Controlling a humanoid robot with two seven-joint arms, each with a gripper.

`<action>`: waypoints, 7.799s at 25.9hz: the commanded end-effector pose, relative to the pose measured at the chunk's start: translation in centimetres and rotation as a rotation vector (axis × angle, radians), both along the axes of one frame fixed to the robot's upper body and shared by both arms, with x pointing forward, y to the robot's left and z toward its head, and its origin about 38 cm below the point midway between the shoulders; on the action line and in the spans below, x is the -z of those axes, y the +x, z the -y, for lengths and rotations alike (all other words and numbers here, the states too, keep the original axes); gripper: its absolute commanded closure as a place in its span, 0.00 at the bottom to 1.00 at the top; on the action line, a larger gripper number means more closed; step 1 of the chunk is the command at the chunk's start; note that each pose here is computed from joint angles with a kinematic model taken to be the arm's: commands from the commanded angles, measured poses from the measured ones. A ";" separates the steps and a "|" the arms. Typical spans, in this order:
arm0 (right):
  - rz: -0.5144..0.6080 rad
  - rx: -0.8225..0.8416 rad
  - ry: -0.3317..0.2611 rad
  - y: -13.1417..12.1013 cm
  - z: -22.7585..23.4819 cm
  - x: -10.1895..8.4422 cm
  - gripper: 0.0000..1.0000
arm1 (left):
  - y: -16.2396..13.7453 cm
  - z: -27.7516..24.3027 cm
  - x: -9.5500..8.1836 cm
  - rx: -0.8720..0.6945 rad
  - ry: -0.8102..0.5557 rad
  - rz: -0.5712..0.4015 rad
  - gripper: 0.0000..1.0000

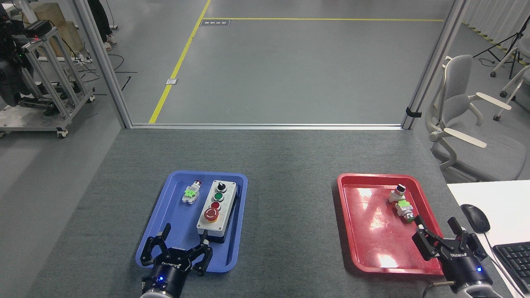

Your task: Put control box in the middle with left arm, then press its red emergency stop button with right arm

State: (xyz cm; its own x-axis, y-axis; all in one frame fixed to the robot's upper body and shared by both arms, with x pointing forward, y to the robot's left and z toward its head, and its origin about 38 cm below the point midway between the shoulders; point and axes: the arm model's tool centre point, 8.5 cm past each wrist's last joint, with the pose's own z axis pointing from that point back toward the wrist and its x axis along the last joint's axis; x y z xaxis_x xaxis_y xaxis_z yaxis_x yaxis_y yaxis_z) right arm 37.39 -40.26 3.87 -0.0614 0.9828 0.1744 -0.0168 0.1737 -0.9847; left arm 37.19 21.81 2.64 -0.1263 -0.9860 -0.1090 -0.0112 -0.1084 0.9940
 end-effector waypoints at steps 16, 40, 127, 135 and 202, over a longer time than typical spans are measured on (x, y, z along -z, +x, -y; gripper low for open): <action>0.001 0.011 0.000 0.0 0.1 0.0 0.00 | 2.8 1.4 2.3 0.026 0.003 -0.051 0.02; 0.005 0.011 0.000 0.0 0.2 -0.1 0.00 | 5.1 3.1 4.6 0.045 0.006 -0.120 0.02; 0.100 -0.082 -0.072 3.4 -1.0 -3.7 1.00 | -1.4 9.0 -2.0 0.012 0.013 0.243 0.00; 0.155 -0.461 -0.143 9.2 -16.1 -6.4 1.00 | 1.4 -2.0 -4.0 -0.133 -0.035 0.229 0.00; -0.010 0.061 0.062 0.5 -0.8 1.7 0.01 | -1.5 -8.7 -2.0 -0.092 -0.279 0.108 0.01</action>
State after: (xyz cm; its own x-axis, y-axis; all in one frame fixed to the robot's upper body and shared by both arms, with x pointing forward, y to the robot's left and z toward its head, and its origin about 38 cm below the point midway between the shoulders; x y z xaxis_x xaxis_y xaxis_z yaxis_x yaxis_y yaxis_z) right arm 41.71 -36.70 4.20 -0.0296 0.9789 0.2024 0.0096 0.2027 -0.9792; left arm 35.68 30.61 4.68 -0.0370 -0.9875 0.1531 -0.1229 0.1566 0.9800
